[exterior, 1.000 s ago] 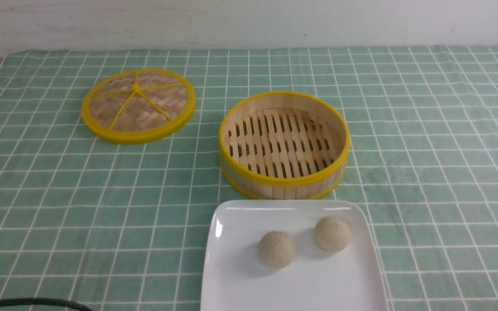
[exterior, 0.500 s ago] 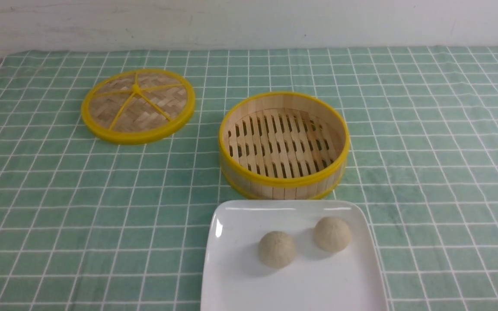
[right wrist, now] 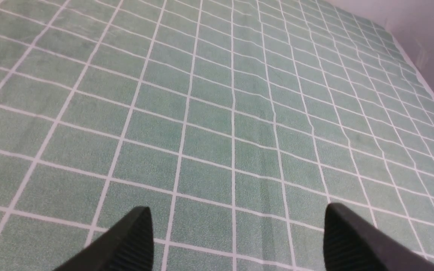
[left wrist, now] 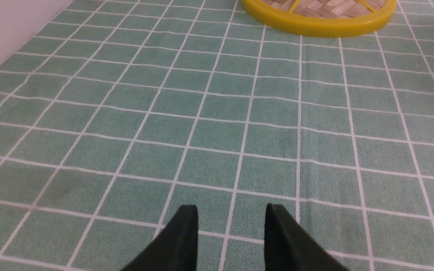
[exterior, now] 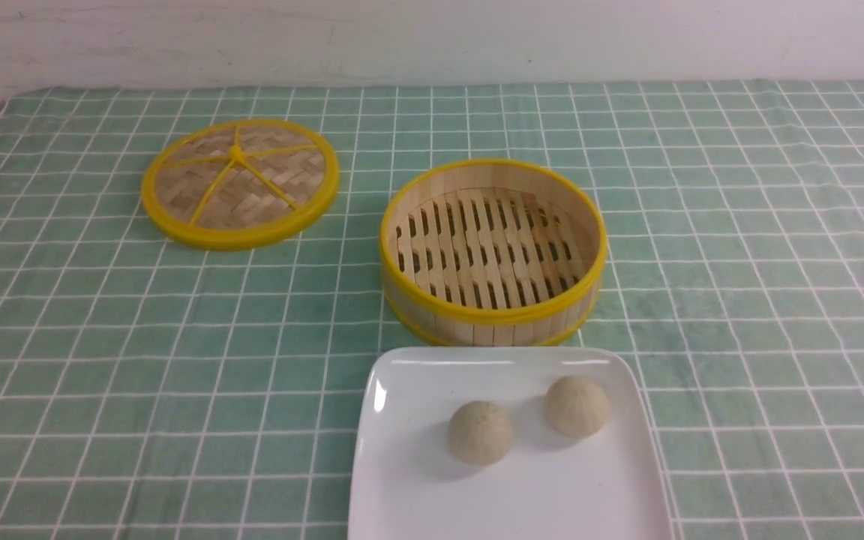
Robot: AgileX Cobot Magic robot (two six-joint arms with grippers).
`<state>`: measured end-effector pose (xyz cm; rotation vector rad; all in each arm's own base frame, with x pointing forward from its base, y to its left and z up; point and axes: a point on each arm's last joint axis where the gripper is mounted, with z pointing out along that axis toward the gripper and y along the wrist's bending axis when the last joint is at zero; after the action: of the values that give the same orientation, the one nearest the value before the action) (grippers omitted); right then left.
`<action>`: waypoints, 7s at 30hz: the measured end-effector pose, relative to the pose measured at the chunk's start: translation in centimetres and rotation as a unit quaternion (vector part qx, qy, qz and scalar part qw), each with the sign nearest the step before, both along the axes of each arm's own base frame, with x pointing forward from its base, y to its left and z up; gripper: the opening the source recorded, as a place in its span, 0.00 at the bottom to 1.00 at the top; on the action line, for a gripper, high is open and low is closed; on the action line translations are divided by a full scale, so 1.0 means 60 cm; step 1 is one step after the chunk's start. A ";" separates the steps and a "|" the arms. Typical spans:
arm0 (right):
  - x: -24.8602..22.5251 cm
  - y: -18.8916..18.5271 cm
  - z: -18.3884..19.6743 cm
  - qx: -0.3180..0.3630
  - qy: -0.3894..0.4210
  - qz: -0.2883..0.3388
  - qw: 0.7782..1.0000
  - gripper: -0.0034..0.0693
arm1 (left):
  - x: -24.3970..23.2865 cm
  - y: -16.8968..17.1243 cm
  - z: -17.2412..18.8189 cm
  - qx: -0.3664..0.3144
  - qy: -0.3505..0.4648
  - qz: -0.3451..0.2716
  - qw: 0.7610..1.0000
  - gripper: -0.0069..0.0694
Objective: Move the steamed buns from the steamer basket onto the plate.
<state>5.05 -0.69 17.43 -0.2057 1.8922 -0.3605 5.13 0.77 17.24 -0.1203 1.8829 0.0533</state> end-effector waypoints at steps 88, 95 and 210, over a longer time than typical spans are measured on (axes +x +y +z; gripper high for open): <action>0.002 0.016 0.001 0.234 -0.024 0.018 0.972 0.85 | 0.000 0.000 0.000 0.004 -0.001 0.000 1.000 0.45; 0.001 0.026 0.001 0.221 -0.009 0.083 0.972 0.85 | 0.000 0.000 0.000 0.004 -0.001 0.000 1.000 0.45; 0.001 0.021 0.001 0.182 -0.012 0.082 0.980 0.85 | 0.000 0.000 0.000 0.004 -0.001 0.000 1.000 0.45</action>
<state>5.13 0.57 17.50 -0.1091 1.8659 0.0966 5.14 0.79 17.24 -0.1152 1.8814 0.0608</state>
